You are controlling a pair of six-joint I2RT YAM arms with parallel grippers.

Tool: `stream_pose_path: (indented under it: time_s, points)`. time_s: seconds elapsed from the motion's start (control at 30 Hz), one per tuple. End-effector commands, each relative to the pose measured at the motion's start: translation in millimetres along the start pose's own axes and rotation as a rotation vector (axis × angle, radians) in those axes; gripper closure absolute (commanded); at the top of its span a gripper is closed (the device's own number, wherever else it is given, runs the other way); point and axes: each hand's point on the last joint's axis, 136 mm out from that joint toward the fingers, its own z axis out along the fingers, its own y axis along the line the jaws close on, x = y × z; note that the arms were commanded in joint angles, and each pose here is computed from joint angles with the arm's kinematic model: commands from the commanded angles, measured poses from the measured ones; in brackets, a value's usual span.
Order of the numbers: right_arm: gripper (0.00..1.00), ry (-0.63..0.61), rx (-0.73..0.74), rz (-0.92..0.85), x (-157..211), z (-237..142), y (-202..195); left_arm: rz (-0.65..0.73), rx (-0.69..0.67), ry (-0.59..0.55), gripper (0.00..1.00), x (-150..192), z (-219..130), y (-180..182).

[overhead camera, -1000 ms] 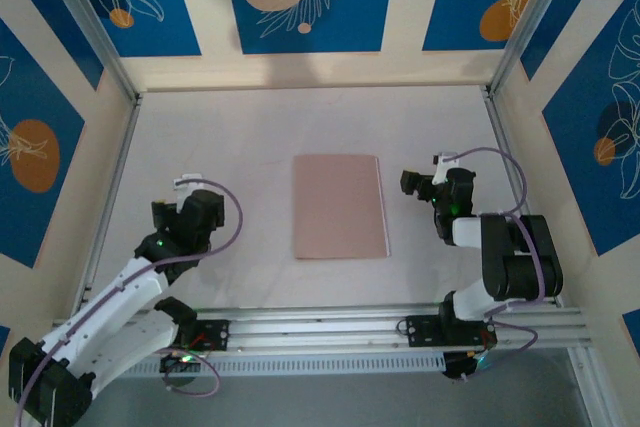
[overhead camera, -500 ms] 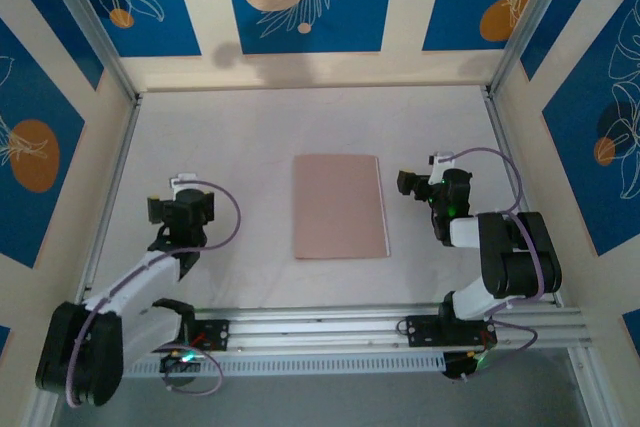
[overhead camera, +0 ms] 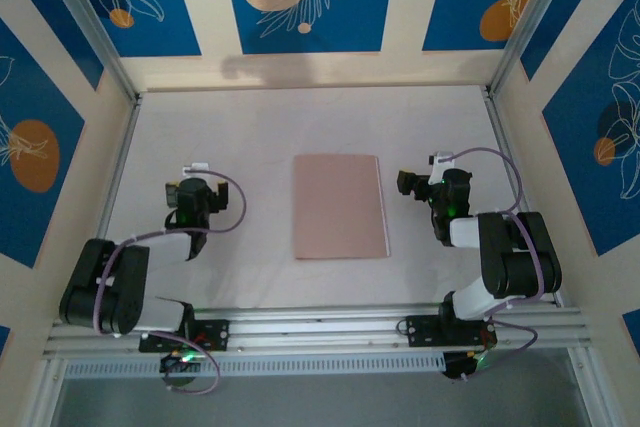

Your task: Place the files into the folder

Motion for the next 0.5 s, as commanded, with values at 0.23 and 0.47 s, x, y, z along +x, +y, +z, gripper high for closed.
stream_pose_path:
  time_s: [0.23, 0.47]
  points:
    - [0.01, -0.046, 0.010, -0.028, -14.0, 1.2, 0.2, -0.081, 0.118, -0.223, 0.00, -8.3, 2.6, -5.7]
    - [0.01, -0.047, 0.011, -0.028, -14.1, 1.2, 0.0, -0.134, 0.074, -0.250, 0.00, -10.8, 1.0, 7.4]
